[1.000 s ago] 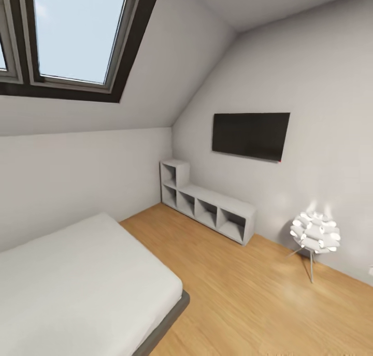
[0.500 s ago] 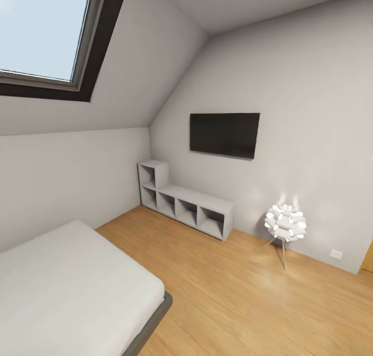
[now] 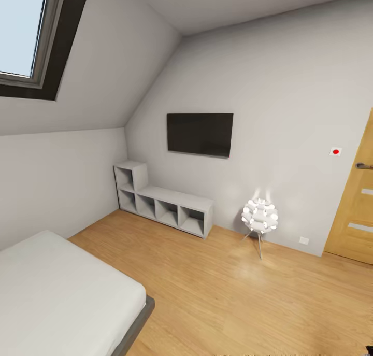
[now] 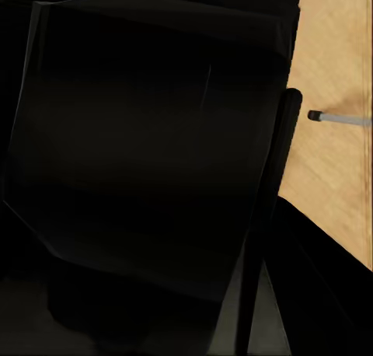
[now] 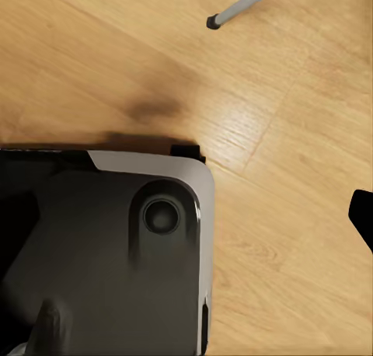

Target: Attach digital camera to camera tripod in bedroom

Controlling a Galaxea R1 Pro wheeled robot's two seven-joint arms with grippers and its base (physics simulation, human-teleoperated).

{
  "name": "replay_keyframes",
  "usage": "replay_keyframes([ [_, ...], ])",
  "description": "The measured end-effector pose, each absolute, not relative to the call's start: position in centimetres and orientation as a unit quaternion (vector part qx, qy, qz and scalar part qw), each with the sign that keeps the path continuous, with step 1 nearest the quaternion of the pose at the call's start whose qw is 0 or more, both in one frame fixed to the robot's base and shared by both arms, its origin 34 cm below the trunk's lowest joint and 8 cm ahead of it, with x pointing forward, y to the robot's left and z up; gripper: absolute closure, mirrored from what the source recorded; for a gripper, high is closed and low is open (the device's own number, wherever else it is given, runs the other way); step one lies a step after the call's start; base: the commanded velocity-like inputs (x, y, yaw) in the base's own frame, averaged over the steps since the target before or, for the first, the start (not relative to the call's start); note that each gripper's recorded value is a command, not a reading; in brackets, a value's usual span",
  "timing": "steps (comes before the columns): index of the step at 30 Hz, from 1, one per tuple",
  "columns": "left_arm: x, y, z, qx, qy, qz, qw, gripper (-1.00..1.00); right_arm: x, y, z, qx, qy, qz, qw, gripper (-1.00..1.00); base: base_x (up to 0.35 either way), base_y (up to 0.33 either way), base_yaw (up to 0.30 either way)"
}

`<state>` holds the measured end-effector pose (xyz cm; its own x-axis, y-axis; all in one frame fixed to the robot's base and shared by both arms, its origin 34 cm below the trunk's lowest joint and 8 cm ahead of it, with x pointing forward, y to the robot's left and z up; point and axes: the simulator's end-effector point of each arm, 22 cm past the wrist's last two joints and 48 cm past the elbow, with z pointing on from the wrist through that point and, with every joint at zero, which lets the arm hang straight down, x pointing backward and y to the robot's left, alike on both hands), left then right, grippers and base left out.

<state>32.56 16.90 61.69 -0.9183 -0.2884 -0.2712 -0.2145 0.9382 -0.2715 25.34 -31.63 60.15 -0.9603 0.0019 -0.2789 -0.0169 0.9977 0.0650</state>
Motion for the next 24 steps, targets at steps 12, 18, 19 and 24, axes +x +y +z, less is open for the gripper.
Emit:
replay_keyframes([
  [12,32.73,16.68,61.8,-0.13,0.971,-0.125,0.159,1.0,25.28,-31.47,60.12,-0.005,0.99,0.034,0.139,-1.0,0.0,0.0,-0.062],
  [18,32.72,16.51,61.82,-0.129,0.971,-0.126,0.159,1.0,25.25,-31.62,60.11,-0.005,0.99,0.031,0.139,-1.0,0.032,0.003,-0.002],
  [19,32.71,16.5,61.82,-0.129,0.971,-0.126,0.159,1.0,25.25,-31.7,60.11,-0.004,0.99,0.029,0.139,-1.0,0.153,0.034,-0.001],
  [24,32.73,16.56,61.84,-0.128,0.971,-0.125,0.159,1.0,25.26,-31.85,60.11,-0.004,0.99,0.026,0.139,-1.0,0.25,0.134,0.0],
])
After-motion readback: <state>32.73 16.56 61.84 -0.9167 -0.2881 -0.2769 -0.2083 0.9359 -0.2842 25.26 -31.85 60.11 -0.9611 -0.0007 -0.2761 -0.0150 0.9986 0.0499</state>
